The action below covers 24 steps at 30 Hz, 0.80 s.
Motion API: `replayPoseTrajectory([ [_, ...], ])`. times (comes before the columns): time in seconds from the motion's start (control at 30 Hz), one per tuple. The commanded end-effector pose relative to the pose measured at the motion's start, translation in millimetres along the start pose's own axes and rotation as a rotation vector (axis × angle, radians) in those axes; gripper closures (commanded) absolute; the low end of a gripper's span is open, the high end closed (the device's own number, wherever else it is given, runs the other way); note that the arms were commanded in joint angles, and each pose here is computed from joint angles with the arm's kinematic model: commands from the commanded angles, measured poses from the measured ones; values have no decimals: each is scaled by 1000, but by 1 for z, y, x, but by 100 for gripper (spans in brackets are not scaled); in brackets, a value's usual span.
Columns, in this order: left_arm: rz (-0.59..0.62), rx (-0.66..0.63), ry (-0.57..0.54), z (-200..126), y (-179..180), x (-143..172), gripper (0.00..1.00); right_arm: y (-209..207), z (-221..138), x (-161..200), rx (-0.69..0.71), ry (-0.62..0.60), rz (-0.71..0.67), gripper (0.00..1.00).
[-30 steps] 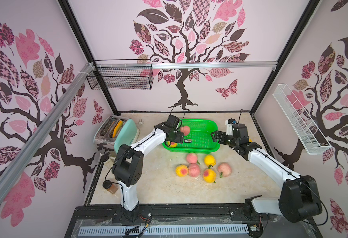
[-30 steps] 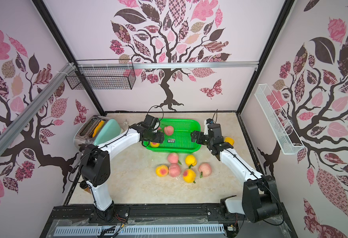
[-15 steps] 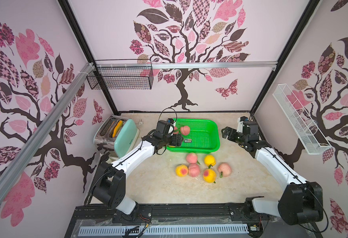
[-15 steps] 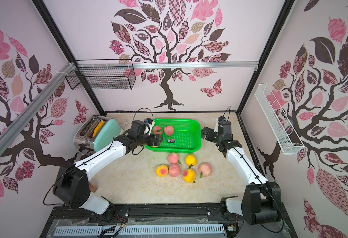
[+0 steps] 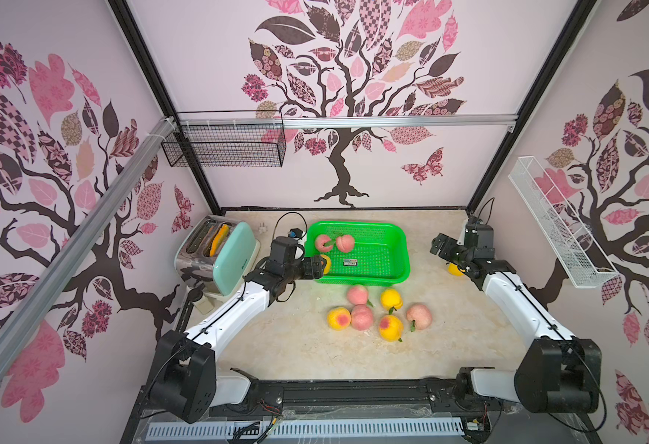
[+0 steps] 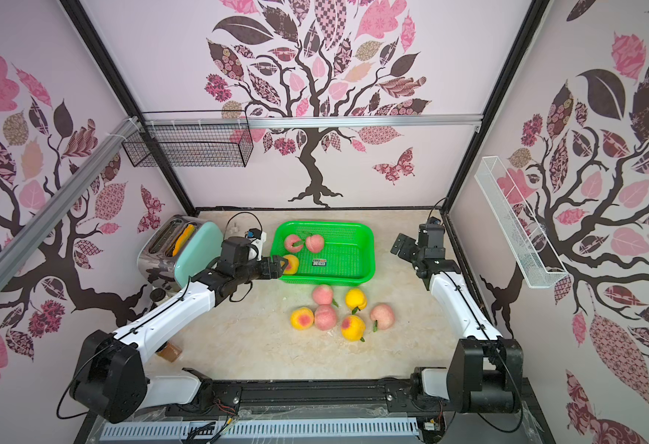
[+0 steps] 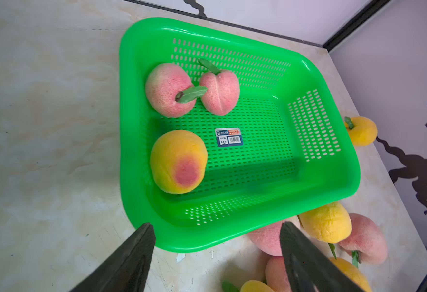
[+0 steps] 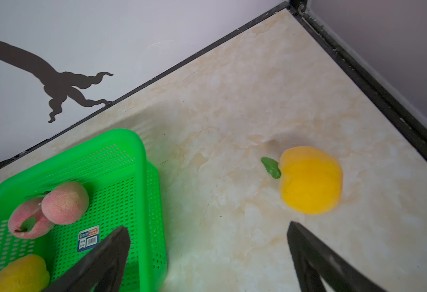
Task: Put the peaches into the basket
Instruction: Place the peach in the basket, then pick up the peach from the center of the board.
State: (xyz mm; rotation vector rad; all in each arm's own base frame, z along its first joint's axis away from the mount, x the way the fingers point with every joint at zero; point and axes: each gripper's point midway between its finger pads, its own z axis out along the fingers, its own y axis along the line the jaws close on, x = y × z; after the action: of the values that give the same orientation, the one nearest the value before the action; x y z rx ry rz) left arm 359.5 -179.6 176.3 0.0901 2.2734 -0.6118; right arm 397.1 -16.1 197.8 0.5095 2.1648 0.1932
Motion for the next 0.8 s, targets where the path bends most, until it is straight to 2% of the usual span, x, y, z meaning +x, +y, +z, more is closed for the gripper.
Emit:
replayPoseTrajectory([
  [0.0,-40,-2,-53,-5,6,-7,19,-16,1,-15,99,-36,-7,0],
  [0.17,-51,-43,-81,-9,15,-9,19,-47,12,-24,286,-65,-59,0],
  [0.27,-53,-57,-98,-10,19,-9,19,-67,21,-30,365,-32,-54,1],
  [0.4,-51,-55,-101,-13,18,-11,18,-90,39,-24,364,58,-9,1],
  [0.53,-51,-65,-106,-12,20,-11,18,-112,56,-9,290,175,105,1],
  [0.77,-64,-57,-114,-12,18,-15,18,-117,69,3,262,230,161,1],
])
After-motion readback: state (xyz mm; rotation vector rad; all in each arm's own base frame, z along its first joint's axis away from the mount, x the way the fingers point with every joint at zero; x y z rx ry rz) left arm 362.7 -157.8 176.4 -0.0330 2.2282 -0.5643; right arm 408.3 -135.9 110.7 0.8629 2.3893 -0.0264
